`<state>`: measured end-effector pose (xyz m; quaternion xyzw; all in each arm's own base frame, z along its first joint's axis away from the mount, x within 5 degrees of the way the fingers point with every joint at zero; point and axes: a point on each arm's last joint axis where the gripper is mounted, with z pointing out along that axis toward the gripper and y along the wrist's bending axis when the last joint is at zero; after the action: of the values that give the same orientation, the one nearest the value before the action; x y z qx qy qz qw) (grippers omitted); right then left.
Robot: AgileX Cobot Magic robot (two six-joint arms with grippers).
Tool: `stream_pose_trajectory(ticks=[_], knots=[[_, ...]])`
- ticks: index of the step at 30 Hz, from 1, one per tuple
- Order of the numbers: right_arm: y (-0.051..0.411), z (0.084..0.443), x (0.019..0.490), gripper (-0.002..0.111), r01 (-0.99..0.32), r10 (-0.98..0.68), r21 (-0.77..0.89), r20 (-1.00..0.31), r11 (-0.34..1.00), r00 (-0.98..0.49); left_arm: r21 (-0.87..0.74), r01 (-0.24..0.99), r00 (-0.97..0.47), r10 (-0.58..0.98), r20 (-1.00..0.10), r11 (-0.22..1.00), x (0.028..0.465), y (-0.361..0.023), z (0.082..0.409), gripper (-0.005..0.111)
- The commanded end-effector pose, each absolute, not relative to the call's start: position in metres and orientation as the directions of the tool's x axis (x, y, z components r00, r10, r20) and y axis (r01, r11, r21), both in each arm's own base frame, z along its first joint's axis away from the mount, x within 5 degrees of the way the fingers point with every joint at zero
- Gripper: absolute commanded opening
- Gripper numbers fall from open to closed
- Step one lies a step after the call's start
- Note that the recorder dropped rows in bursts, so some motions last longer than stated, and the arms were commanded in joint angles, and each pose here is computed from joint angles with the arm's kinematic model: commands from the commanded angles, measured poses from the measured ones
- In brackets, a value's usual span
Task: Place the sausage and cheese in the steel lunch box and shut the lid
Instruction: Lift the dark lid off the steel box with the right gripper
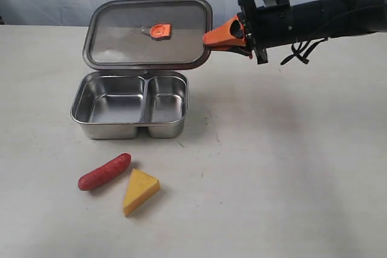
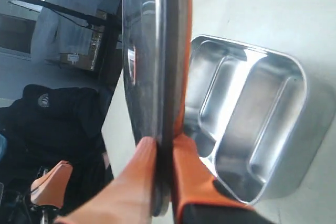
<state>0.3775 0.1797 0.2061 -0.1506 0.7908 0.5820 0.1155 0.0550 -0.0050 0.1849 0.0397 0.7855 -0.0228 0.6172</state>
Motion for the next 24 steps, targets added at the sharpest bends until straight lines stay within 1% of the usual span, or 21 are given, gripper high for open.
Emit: stream_pose_trajectory(ticks=[1, 4, 5, 6, 7, 8, 9, 12, 15, 17, 18, 19, 20, 23, 24], knots=[[0.145, 0.243, 0.382, -0.001, -0.479, -0.063, 0.795, -0.493, 0.372, -0.868, 0.018, 0.096, -0.231, 0.04, -0.972, 0.995, 0.056, -0.005, 0.185, 0.0], [0.124, 0.27, 0.378, -0.001, -0.536, -0.051, 0.713, -0.579, 0.453, -0.814, 0.018, 0.096, -0.231, 0.04, -0.972, 0.995, 0.056, -0.005, 0.185, 0.0], [0.112, 0.285, 0.374, -0.001, -0.571, -0.073, 0.636, -0.632, 0.52, -0.771, 0.018, 0.096, -0.231, 0.04, -0.972, 0.995, 0.056, -0.005, 0.185, 0.0], [0.107, 0.293, 0.371, -0.001, -0.59, -0.095, 0.583, -0.662, 0.559, -0.744, 0.018, 0.096, -0.231, 0.04, -0.972, 0.995, 0.056, -0.005, 0.185, 0.0], [0.1, 0.305, 0.365, -0.001, -0.623, -0.158, 0.467, -0.707, 0.628, -0.689, 0.018, 0.096, -0.231, 0.04, -0.972, 0.995, 0.056, -0.005, 0.185, 0.0], [0.096, 0.311, 0.361, -0.001, -0.634, -0.197, 0.392, -0.728, 0.666, -0.657, 0.018, 0.096, -0.231, 0.04, -0.972, 0.995, 0.056, -0.005, 0.185, 0.0], [0.093, 0.323, 0.352, -0.001, -0.668, -0.287, 0.262, -0.751, 0.697, -0.594, 0.018, 0.096, -0.231, 0.04, -0.972, 0.995, 0.056, -0.005, 0.185, 0.0], [0.091, 0.334, 0.34, -0.001, -0.714, -0.464, 0.043, -0.732, 0.699, -0.498, 0.018, 0.096, -0.231, 0.04, -0.972, 0.995, 0.056, -0.005, 0.185, 0.0], [0.096, 0.34, 0.329, -0.001, -0.752, -0.638, -0.155, -0.652, 0.641, -0.41, 0.018, 0.096, -0.231, 0.04, -0.972, 0.995, 0.056, -0.005, 0.185, 0.0], [0.106, 0.338, 0.322, -0.001, -0.773, -0.748, -0.269, -0.557, 0.574, -0.362, 0.018, 0.096, -0.231, 0.04, -0.972, 0.995, 0.056, -0.005, 0.185, 0.0], [0.116, 0.336, 0.317, -0.001, -0.8, -0.814, -0.323, -0.488, 0.505, -0.317, 0.018, 0.096, -0.231, 0.04, -0.972, 0.995, 0.056, -0.005, 0.185, 0.0], [0.123, 0.334, 0.314, -0.001, -0.815, -0.847, -0.353, -0.448, 0.46, -0.285, 0.018, 0.096, -0.231, 0.04, -0.972, 0.995, 0.056, -0.005, 0.185, 0.0], [0.136, 0.331, 0.31, -0.001, -0.829, -0.9, -0.412, -0.374, 0.379, -0.226, 0.018, 0.096, -0.231, 0.04, -0.972, 0.995, 0.056, -0.005, 0.185, 0.0], [0.166, 0.319, 0.303, -0.001, -0.824, -0.973, -0.526, -0.195, 0.21, -0.124, 0.018, 0.096, -0.231, 0.04, -0.972, 0.995, 0.056, -0.005, 0.185, 0.0], [0.18, 0.309, 0.299, -0.001, -0.826, -0.987, -0.543, -0.126, 0.152, -0.099, 0.018, 0.096, -0.231, 0.04, -0.972, 0.995, 0.056, -0.005, 0.185, 0.0]])
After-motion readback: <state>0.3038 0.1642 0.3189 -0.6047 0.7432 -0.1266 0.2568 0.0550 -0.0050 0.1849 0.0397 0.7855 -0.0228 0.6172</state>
